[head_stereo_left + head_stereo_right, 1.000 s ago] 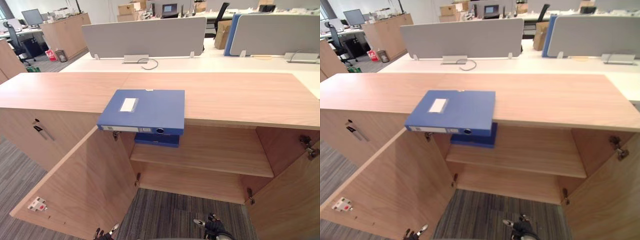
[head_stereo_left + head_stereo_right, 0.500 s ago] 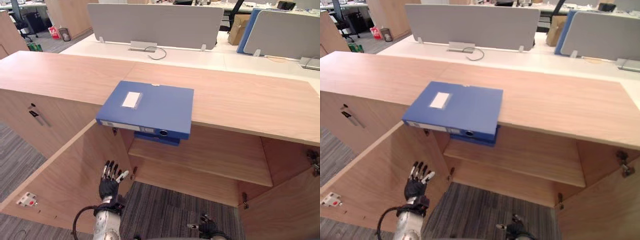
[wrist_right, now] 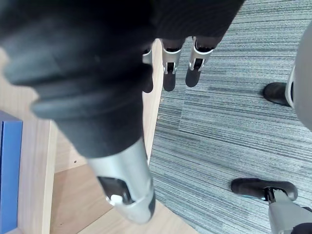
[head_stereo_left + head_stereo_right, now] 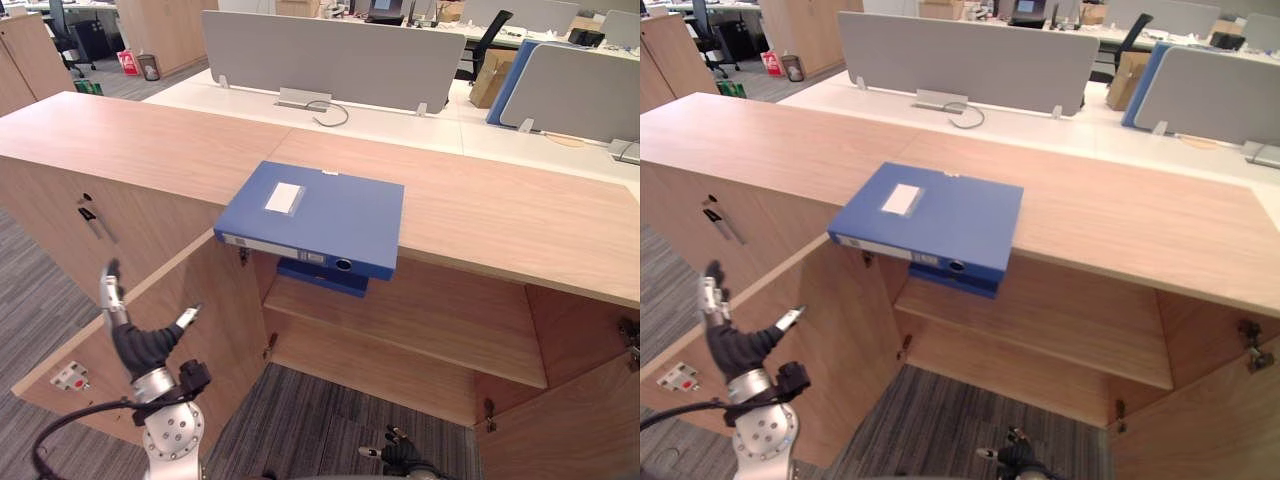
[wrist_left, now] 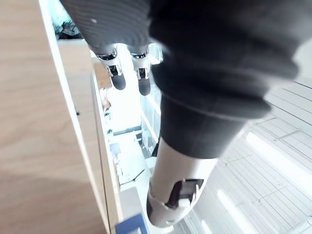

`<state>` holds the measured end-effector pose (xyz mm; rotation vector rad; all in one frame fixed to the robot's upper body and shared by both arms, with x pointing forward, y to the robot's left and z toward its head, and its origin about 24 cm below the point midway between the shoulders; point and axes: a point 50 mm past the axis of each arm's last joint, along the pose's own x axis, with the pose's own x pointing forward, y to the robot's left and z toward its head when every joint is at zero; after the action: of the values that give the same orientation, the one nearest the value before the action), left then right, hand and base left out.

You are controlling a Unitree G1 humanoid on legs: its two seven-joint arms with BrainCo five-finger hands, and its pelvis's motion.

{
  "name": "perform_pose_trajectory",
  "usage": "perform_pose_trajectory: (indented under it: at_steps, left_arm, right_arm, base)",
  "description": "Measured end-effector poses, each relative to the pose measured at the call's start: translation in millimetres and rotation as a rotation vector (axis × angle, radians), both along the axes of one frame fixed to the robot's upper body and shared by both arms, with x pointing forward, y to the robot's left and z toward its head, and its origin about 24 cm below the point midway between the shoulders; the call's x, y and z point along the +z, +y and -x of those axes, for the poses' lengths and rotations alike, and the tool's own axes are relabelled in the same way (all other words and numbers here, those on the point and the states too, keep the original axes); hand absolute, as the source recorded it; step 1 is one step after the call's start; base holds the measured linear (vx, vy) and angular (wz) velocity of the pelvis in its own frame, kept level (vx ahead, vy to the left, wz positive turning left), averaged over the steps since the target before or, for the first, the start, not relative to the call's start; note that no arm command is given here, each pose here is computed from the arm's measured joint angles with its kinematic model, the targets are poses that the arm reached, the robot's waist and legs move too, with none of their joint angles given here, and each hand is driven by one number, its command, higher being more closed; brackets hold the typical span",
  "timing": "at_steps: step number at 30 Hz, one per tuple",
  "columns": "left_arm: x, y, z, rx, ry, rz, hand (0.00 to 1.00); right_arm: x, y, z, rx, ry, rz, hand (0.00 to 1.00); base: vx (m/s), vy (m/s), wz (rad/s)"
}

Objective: Walk over to the cabinet, pick up the folder, carry it to the office cabinet, place the folder inside the office cabinet, then close the office cabinet door

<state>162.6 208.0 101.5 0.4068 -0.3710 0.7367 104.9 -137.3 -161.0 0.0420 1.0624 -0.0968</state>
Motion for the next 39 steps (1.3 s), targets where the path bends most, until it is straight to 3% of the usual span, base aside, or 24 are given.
perform_pose_trajectory:
  at_steps: [5, 11, 18, 26, 39]
  left_arm:
    - [21, -9, -1, 0.083, -0.056, -0.219, 0.00]
    - [35, -26, -20, 0.014, -0.098, -0.477, 0.00]
    - [7, -5, -50, -0.025, 0.105, -0.811, 0.00]
    - [4, 10, -58, -0.018, 0.175, -0.949, 0.00]
    - [9, 16, -77, -0.003, 0.192, -1.008, 0.00]
  right_arm:
    - [0, 4, 0, 0.030, -0.006, -0.004, 0.00]
    - [0, -1, 0, 0.059, -0.022, 0.010, 0.00]
    - [-3, -27, 9, 0.092, 0.022, 0.073, 0.00]
    - [-4, -34, 12, 0.110, 0.030, 0.091, 0.00]
    - [-2, -39, 10, 0.135, 0.021, 0.105, 0.00]
  base:
    - [-0.03, 0.013, -0.19]
    - [-0.02, -0.003, -0.16]
    - [0.00, -0.004, -0.05]
    - [-0.03, -0.005, -0.01]
    - [-0.03, -0.007, -0.04]
